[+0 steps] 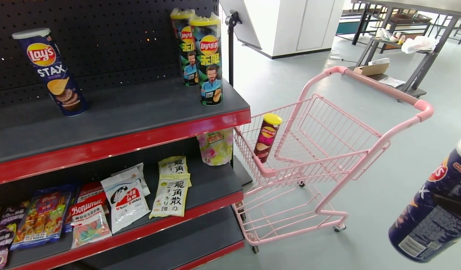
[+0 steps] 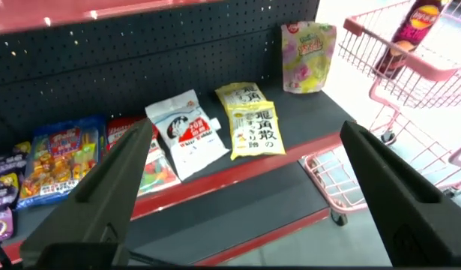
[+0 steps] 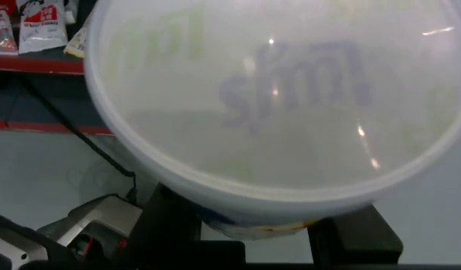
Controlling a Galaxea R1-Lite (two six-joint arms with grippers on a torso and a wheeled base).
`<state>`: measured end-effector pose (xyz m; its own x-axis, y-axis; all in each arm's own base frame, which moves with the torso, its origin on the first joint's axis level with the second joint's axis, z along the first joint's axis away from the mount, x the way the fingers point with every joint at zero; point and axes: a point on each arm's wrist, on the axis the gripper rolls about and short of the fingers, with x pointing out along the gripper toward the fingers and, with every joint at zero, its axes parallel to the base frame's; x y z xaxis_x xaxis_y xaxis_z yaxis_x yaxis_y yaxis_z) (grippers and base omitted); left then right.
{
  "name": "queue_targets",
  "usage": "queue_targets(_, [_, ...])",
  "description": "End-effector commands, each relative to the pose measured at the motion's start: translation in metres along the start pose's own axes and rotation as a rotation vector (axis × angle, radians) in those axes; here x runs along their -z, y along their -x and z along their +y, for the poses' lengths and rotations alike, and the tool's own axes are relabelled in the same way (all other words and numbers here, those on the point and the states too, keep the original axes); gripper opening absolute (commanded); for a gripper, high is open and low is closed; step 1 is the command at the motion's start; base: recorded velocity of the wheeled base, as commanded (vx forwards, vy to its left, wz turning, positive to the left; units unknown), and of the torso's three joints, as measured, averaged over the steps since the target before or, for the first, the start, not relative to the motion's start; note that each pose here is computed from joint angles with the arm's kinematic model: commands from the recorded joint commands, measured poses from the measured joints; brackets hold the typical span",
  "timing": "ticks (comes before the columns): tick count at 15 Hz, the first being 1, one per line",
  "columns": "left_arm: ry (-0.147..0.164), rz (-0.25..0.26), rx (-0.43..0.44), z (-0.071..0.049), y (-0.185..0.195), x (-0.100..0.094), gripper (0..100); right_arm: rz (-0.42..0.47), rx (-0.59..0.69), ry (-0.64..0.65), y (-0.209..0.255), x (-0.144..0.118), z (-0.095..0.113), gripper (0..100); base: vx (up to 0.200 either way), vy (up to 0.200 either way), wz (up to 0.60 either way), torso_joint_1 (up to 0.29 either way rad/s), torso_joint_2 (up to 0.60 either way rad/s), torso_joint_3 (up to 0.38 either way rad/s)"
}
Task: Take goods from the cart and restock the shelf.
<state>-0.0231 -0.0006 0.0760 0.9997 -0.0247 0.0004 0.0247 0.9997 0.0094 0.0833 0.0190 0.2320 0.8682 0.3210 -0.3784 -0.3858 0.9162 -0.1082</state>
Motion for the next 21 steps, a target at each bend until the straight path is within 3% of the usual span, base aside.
queue_targets(1, [0.0, 0.0, 0.0, 0.0, 0.0, 0.0, 100, 0.01, -0.025, 0.012, -0.009, -0.007, -0.001, 0, 0.0, 0.0, 0.0, 0.207, -0.56, -0.339])
queue_targets(12, [0.0, 0.0, 0.0, 0.0, 0.0, 0.0, 100, 0.013, -0.102, 0.061, -0.035, -0.02, 0.003, 0, 0.0, 0.0, 0.0, 0.192, -0.45, -0.269])
queue_targets(21, [0.005, 0.0, 0.0, 0.0, 0.0, 0.0, 100, 0.014, -0.105, 0.068, -0.035, -0.019, 0.003, 0, 0.0, 0.0, 0.6, 0.009, -0.01, -0.006])
